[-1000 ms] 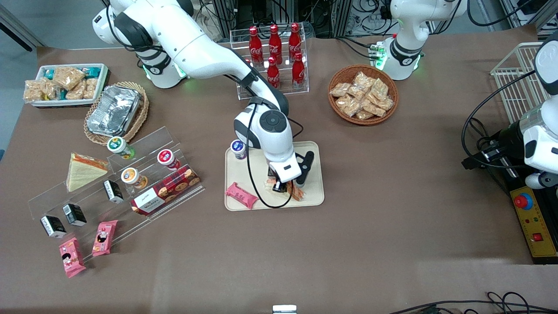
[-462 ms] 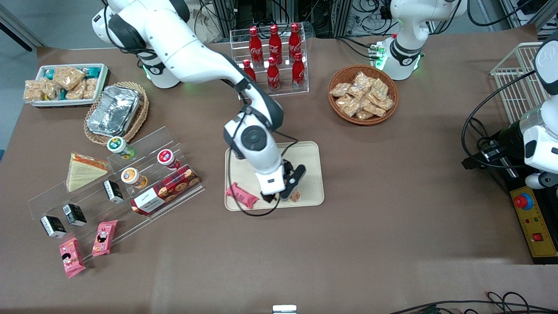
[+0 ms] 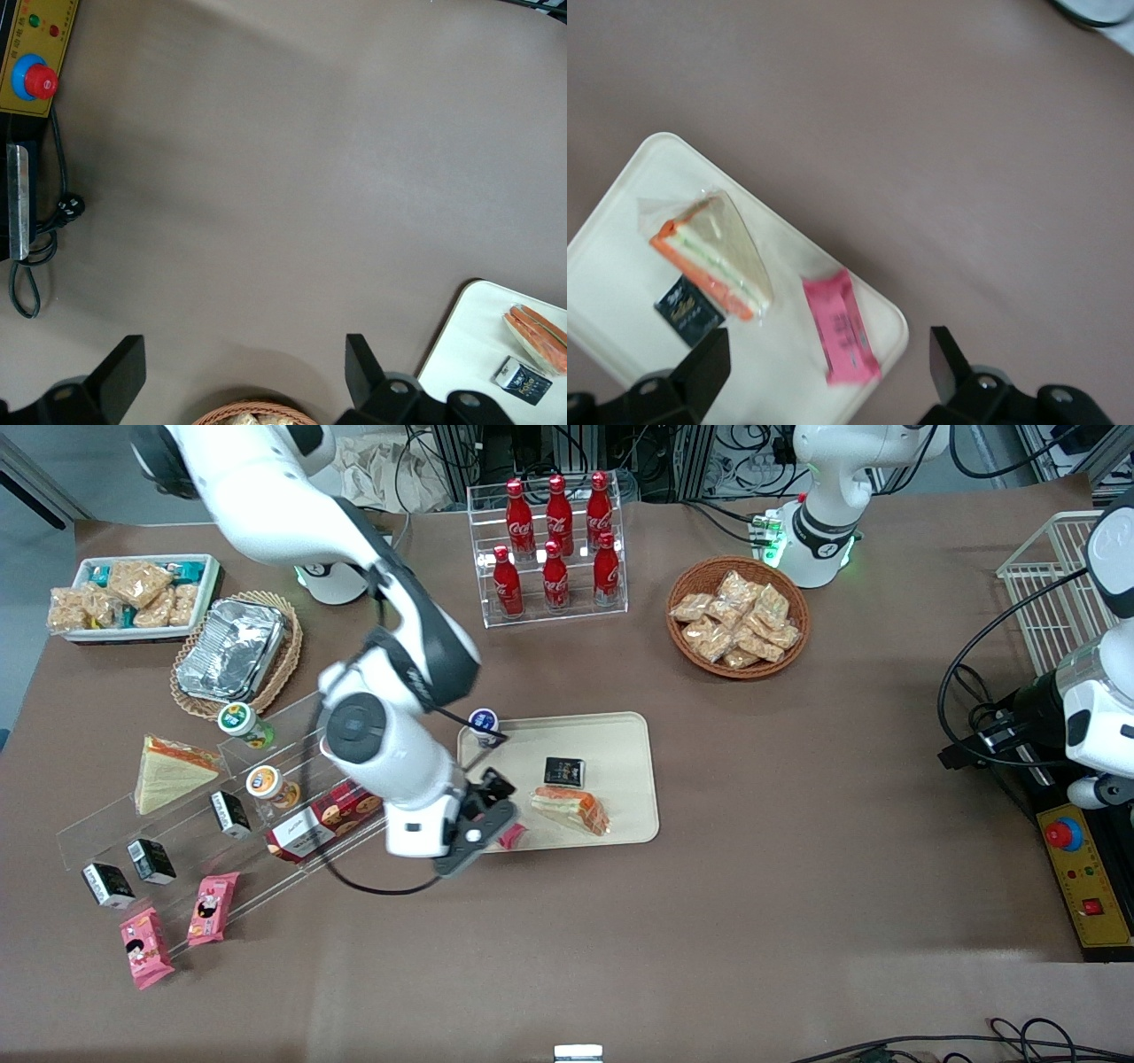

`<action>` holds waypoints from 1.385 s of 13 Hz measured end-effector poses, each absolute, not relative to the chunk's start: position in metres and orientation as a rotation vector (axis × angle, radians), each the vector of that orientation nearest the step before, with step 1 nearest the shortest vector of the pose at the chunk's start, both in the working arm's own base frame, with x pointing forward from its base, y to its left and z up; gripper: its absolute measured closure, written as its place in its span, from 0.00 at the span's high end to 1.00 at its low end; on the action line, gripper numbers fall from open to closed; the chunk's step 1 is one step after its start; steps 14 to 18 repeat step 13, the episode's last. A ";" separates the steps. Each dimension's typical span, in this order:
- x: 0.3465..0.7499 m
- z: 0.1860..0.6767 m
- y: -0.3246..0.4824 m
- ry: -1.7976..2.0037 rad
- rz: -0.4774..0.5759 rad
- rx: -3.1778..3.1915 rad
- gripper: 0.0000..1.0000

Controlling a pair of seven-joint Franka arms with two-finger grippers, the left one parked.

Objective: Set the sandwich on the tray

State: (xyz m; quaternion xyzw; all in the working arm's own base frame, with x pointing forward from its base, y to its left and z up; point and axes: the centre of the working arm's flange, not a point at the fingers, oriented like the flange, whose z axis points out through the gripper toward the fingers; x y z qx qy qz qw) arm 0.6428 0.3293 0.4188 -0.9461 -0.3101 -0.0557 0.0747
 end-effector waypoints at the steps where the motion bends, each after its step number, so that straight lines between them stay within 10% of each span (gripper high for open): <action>1: 0.643 0.437 0.312 -0.863 -0.144 -2.860 1.00; 13: 0.633 0.539 0.018 -0.127 0.188 -2.982 1.00; 18: 0.633 0.539 0.018 -0.127 0.188 -2.982 1.00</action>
